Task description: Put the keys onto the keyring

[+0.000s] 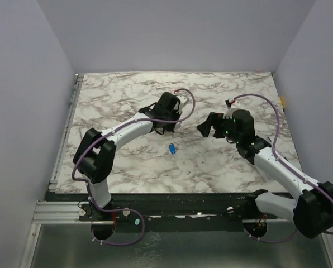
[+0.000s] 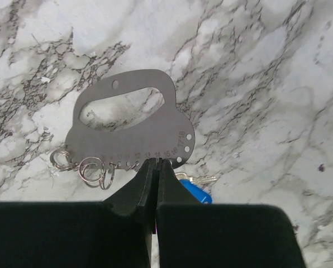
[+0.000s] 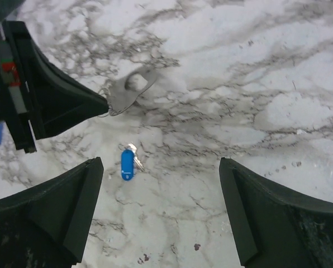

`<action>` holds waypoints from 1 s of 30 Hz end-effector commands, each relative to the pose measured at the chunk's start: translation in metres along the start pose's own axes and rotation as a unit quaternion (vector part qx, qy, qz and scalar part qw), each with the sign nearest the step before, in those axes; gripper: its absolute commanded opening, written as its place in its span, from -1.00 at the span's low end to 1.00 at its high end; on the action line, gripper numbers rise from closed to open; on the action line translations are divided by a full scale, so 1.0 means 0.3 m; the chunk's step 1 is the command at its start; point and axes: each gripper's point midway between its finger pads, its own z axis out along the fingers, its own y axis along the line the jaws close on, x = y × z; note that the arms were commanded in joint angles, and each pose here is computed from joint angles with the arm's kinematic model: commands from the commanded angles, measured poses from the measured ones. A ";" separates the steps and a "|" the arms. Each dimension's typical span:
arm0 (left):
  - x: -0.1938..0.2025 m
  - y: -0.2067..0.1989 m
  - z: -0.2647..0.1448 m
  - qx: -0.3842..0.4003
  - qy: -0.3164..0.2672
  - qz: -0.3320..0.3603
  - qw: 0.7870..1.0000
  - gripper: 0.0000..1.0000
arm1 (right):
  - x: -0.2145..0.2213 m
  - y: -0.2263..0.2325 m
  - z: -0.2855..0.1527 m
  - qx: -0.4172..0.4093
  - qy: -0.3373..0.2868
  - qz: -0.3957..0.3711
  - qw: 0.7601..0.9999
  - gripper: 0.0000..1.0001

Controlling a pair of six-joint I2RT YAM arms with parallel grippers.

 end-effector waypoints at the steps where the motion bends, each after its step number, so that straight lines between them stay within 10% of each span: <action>1: -0.177 -0.038 -0.119 0.034 -0.086 -0.158 0.983 -1.00 | -0.091 0.107 -0.059 -0.088 -0.075 -0.050 0.992 0.89; 10: -0.326 -0.091 -0.299 0.123 -0.172 -0.368 0.906 -1.00 | -0.125 0.238 -0.201 -0.228 -0.240 -0.186 0.925 0.70; 21: -0.356 -0.117 -0.501 0.313 -0.180 -0.582 0.728 -1.00 | -0.040 0.468 -0.248 -0.306 -0.281 -0.432 0.801 0.59; 30: -0.359 -0.160 -0.645 0.382 -0.155 -0.607 0.679 -1.00 | -0.095 0.520 -0.197 -0.295 -0.331 -0.516 0.733 0.30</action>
